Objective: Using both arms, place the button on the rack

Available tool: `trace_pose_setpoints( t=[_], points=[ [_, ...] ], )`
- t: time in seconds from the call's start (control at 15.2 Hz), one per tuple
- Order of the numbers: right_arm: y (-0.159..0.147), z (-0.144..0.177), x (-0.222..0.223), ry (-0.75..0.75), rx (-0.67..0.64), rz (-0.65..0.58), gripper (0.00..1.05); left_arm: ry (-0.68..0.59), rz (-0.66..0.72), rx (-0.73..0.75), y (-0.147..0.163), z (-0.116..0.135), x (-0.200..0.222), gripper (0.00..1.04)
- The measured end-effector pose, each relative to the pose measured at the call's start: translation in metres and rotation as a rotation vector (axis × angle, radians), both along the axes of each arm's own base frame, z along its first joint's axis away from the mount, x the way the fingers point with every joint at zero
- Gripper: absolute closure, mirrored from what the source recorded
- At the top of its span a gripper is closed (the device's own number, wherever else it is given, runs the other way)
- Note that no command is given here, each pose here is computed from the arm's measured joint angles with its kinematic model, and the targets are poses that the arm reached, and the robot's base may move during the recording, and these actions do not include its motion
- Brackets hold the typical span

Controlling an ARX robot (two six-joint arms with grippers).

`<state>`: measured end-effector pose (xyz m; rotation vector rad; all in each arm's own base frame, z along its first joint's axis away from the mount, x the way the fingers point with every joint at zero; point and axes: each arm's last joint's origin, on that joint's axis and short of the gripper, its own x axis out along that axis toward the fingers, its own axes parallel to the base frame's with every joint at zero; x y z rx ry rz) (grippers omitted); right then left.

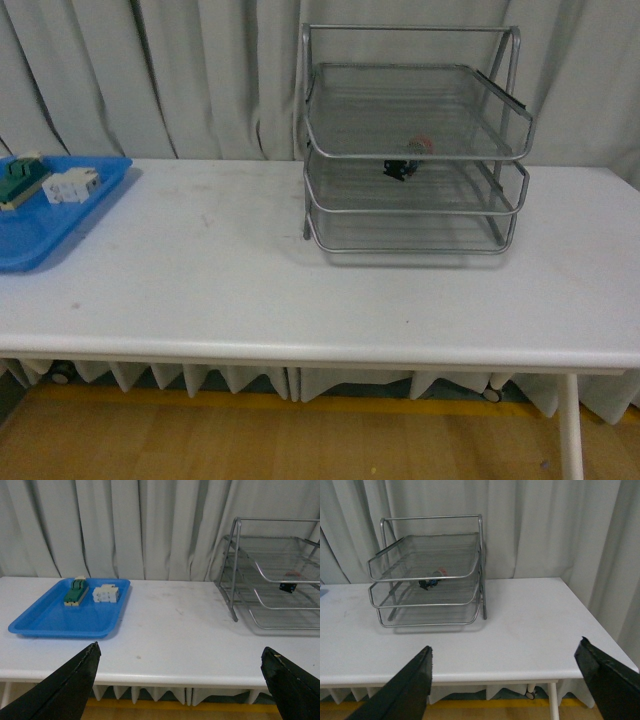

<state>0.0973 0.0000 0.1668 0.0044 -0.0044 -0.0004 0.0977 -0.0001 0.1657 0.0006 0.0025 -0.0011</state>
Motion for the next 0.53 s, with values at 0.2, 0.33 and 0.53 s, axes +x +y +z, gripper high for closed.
trace_pose_setpoints(
  t=[0.2,0.33,0.53],
  points=[
    [0.0,0.0,0.0,0.0,0.0,0.0,0.07,0.0,0.0,0.0,0.0,0.0,0.0,0.07],
    [0.0,0.0,0.0,0.0,0.0,0.0,0.06,0.0,0.0,0.0,0.0,0.0,0.0,0.07],
    [0.0,0.0,0.0,0.0,0.0,0.0,0.06,0.0,0.0,0.0,0.0,0.0,0.0,0.07]
  ],
)
